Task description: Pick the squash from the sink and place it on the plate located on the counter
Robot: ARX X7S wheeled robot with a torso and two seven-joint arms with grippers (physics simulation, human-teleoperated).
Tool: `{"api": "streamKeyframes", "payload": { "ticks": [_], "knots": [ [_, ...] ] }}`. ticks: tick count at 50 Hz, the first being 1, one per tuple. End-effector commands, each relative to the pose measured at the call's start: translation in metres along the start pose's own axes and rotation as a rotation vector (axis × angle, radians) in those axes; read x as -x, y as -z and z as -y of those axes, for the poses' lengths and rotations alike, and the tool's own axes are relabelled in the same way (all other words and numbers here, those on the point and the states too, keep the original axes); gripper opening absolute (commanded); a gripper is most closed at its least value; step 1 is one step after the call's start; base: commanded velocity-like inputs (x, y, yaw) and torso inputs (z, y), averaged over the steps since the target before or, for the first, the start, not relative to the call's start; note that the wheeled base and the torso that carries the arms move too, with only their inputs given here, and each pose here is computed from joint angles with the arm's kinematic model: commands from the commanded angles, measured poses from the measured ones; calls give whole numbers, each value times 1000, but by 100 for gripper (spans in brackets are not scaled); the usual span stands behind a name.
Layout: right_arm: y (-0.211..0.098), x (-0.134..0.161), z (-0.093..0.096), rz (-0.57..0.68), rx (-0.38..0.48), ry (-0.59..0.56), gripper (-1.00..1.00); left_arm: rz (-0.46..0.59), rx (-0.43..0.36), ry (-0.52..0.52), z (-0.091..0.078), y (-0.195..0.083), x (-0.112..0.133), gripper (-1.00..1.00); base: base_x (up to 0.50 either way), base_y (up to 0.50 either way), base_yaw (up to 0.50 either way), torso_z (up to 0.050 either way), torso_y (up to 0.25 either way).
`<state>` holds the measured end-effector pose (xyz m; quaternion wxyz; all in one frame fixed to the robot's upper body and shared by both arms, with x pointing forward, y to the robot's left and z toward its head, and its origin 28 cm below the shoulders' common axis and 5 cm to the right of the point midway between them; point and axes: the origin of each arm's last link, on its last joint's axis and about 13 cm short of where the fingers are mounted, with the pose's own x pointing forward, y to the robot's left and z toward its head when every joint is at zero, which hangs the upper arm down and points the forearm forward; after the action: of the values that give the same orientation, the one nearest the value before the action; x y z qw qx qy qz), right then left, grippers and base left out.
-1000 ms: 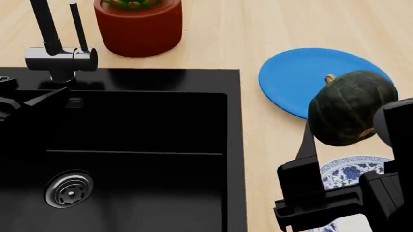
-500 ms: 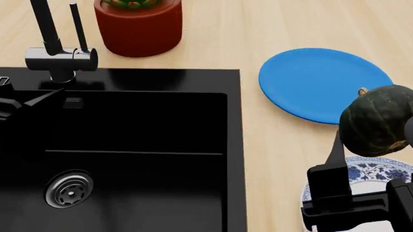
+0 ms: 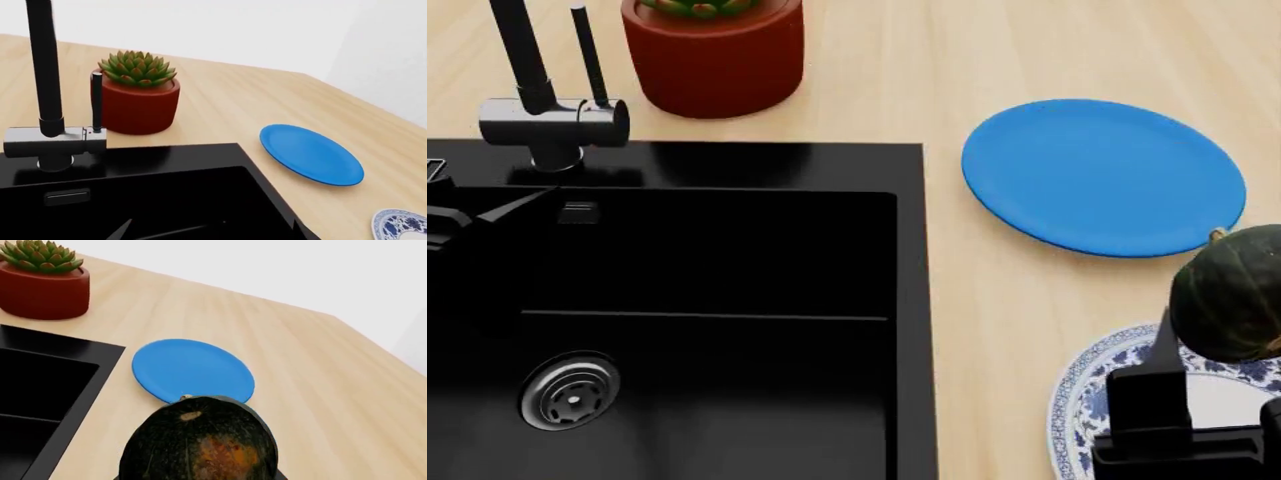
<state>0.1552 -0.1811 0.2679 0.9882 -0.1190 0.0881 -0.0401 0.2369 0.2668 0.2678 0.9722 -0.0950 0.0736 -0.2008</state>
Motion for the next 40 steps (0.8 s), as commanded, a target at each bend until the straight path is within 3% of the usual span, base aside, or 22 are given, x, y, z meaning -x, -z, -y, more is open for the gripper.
{"api": "streamKeyframes", "payload": {
  "ticks": [1,40],
  "knots": [
    [4,-5,5,10,67,37,-100,-33,-5,-88,-16,3,-20,100,0,0,0,0,0],
    [42,-27,7,-127,26,14,-100,-38,-10,-73,-16,4,-21,100,0,0,0,0,0]
  ]
}}
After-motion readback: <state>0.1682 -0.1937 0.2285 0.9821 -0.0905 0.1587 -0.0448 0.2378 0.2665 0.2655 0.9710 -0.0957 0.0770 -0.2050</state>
